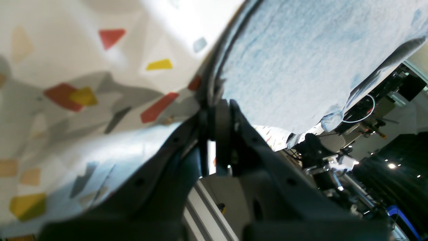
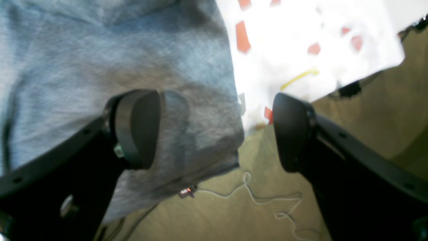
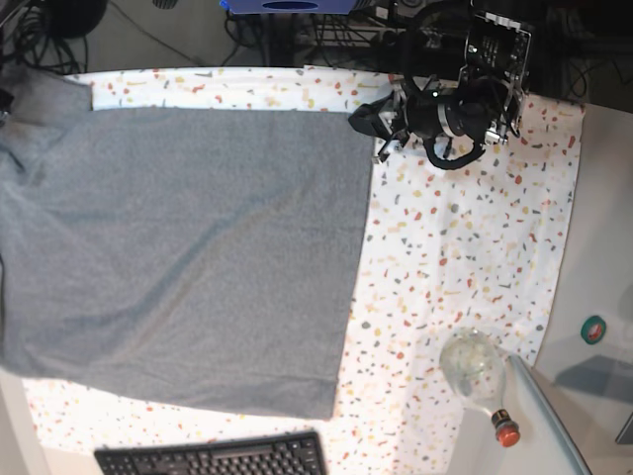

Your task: Layout the t-shirt on the table in an organized manner, then fold the t-shirt properly

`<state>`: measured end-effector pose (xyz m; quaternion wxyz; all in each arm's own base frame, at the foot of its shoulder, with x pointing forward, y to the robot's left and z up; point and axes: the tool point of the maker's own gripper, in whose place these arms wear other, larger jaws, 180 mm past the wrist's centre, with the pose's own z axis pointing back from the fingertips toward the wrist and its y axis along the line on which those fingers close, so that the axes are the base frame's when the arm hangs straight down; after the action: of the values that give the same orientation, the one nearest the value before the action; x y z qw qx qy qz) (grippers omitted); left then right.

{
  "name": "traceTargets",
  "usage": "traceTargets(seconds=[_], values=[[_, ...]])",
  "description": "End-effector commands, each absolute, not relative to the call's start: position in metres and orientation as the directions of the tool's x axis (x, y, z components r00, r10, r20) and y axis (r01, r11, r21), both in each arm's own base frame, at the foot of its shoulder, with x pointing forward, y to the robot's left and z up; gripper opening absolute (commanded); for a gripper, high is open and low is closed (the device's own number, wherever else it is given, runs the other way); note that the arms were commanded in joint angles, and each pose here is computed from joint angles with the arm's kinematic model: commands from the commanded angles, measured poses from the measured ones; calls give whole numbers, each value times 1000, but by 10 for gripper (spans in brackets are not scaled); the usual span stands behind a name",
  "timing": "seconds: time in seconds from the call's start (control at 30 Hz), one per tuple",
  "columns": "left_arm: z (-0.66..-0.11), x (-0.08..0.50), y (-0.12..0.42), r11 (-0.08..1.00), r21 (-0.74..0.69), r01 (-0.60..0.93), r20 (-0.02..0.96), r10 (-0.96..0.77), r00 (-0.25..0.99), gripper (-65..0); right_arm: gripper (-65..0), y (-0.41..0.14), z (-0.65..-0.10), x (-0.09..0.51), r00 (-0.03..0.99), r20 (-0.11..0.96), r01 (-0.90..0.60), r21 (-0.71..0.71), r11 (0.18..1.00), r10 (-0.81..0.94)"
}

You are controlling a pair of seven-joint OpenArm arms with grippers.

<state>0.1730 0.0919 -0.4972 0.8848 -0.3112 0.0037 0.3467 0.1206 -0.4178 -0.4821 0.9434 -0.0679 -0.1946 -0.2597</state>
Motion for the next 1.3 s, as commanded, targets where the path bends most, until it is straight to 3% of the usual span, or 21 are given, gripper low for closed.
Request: traceTargets(seconds=[0.0,0.53,0.93,1.0,1.17,1.27], values=[[-493,179,97,572,-551,-607,-203,614,763,-650,-155,-429,-472,134,780,447,504,-35,863,-437],[-481,188,112,608,-558,-564,-137,603,786,-650,-155,-426,-477,150,765,485,492,-18,871,-422],[-480,191,109,604,-564,-562,-137,603,786,-650,-159,-412,-500,133,790,411,496,11,868,-456],[-480,192,109,604,-565,-562,-136,603,786,-650,-203,-402,-505,126,794,396,495,18,869,-460],[-480,193,110,605,-565,-560,-134,603,786,-650,-401,-393,-508,118,799,390,491,17,871,-458],[-478,194,110,607,-568,-556,-129,602,788,-650,-602,-396,-504,121,790,405,497,17,868,-460]])
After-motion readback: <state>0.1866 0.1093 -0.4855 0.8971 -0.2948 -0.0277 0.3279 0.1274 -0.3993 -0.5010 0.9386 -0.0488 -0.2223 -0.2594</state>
